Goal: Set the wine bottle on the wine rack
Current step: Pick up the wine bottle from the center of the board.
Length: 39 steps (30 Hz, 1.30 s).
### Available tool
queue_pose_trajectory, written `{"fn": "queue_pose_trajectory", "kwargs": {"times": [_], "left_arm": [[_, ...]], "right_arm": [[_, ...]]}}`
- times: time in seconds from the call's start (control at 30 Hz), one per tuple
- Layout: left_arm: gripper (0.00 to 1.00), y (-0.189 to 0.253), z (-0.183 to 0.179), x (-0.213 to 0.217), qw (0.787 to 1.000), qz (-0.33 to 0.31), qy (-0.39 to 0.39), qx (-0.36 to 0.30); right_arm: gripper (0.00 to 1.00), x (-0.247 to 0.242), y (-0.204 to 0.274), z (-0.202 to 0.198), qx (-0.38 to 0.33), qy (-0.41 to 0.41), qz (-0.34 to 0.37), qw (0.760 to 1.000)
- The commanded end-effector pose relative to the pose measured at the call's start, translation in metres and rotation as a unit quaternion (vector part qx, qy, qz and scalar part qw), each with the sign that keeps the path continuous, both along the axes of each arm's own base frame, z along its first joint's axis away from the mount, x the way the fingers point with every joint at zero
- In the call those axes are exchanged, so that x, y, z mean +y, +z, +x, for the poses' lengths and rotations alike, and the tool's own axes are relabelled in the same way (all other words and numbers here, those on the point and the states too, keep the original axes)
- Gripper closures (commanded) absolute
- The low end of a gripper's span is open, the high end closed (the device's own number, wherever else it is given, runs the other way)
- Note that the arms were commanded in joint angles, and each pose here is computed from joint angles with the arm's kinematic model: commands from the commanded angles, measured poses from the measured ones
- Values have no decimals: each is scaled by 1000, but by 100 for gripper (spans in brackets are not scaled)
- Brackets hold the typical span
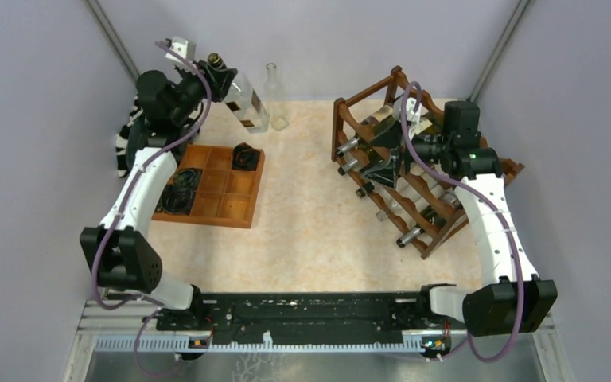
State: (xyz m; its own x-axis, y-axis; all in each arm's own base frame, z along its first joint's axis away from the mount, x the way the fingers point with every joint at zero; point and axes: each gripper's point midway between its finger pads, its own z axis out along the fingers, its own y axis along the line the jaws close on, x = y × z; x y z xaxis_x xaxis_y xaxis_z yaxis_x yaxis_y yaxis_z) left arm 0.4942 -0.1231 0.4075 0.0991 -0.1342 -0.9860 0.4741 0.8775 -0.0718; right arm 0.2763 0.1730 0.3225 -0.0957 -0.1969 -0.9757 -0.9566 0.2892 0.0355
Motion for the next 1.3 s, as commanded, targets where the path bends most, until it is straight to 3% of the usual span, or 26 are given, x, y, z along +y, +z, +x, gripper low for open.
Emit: {"fn": "queue_pose_trajectory", "kwargs": {"times": [0.0,0.17,0.4,0.5,0.6,0.73,0.97,1.27], "left_arm": [[100,48,-83,-51,978,-79,-192,-21],[100,18,-162,-90,941,-167,-291,41],[100,-10,-229,-123,921,-239,-296,84],[100,-17,-244,-127,913,-255,-300,108],[100,-24,-250,-134,906,-277,-297,123],[100,-41,-240,-137,914,-299,-236,142],[100,-41,-222,-138,905,-362,-166,153],[100,-35,-223,-158,889,-398,-157,160]], "right_arm": [[2,11,23,-32,-63,84,30,994],[2,18,25,-40,-67,98,23,993],[2,51,-1,-60,-71,129,-47,988],[2,66,-16,-63,-37,134,-51,989],[2,82,-29,-61,4,124,-51,991],[2,96,-36,-60,64,111,-24,991],[2,107,-72,-59,74,89,-53,992],[3,123,-102,-59,113,75,-50,990]]}}
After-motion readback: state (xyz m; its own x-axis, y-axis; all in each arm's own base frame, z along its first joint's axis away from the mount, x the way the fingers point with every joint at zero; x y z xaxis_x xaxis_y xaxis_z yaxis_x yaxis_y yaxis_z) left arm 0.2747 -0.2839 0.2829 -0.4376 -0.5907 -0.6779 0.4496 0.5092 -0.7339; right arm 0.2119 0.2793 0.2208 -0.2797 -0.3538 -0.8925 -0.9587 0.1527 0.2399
